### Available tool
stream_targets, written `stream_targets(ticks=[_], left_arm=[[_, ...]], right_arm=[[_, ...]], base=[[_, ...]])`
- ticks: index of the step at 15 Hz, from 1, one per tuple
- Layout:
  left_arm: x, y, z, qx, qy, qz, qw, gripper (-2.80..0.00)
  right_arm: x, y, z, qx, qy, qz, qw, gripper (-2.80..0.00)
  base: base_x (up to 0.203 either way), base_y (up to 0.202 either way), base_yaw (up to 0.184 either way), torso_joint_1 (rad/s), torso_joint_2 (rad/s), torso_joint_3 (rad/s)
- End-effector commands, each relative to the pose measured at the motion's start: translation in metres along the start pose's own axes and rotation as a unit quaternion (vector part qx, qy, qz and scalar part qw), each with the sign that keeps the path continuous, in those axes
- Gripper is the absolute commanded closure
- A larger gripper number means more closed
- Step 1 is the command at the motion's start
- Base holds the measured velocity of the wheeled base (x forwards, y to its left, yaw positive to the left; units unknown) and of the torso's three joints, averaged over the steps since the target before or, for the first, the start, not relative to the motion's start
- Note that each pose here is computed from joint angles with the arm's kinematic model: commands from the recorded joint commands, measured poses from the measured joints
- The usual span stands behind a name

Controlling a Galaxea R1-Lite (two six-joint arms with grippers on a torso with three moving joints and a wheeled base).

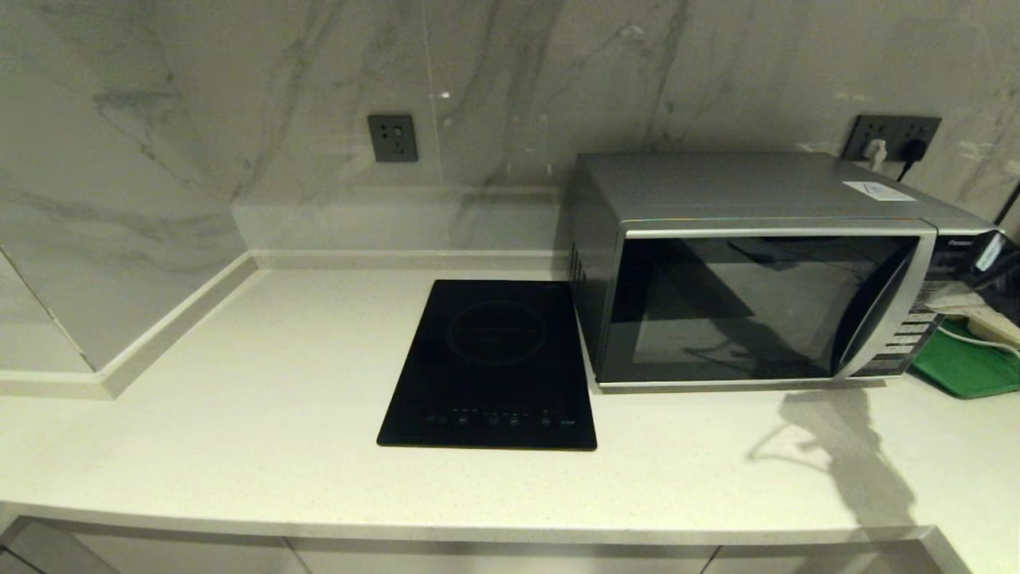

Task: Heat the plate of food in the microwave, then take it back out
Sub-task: Open the microwave oven

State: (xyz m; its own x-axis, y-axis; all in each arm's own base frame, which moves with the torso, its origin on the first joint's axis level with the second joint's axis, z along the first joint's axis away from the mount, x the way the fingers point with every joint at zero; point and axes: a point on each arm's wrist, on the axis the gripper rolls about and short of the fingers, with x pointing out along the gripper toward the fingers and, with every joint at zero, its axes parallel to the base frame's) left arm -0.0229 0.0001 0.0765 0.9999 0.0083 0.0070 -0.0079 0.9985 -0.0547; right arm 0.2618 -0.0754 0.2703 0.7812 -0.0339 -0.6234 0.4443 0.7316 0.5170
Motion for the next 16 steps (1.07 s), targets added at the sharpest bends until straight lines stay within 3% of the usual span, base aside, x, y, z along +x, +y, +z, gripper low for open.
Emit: stream_targets(ticks=[1, 3, 7, 9, 11, 16], left_arm=[[0.0, 0.0, 0.0, 0.0, 0.0, 0.0, 1.0, 0.0], [0.0, 0.0, 0.0, 0.0, 0.0, 0.0, 1.0, 0.0], [0.0, 0.0, 0.0, 0.0, 0.0, 0.0, 1.0, 0.0], [0.0, 0.0, 0.0, 0.0, 0.0, 0.0, 1.0, 0.0], [0.0, 0.0, 0.0, 0.0, 0.0, 0.0, 1.0, 0.0], [0.0, 0.0, 0.0, 0.0, 0.0, 0.0, 1.0, 0.0]], right_arm=[[-0.046, -0.026, 0.003, 0.044, 0.018, 0.058, 0.997, 0.0], [-0.059, -0.063, 0.009, 0.084, 0.053, 0.1, 0.99, 0.0], [-0.031, -0.132, -0.001, 0.057, 0.159, 0.142, 0.975, 0.0], [-0.009, -0.153, -0.007, 0.08, 0.195, 0.149, 0.966, 0.0], [0.016, -0.173, -0.004, 0.09, 0.199, 0.149, 0.964, 0.0], [0.08, -0.219, 0.012, 0.078, 0.162, 0.147, 0.973, 0.0]], base=[[0.0, 0.0, 0.0, 0.0, 0.0, 0.0], [0.0, 0.0, 0.0, 0.0, 0.0, 0.0], [0.0, 0.0, 0.0, 0.0, 0.0, 0.0], [0.0, 0.0, 0.0, 0.0, 0.0, 0.0], [0.0, 0.0, 0.0, 0.0, 0.0, 0.0], [0.0, 0.0, 0.0, 0.0, 0.0, 0.0]])
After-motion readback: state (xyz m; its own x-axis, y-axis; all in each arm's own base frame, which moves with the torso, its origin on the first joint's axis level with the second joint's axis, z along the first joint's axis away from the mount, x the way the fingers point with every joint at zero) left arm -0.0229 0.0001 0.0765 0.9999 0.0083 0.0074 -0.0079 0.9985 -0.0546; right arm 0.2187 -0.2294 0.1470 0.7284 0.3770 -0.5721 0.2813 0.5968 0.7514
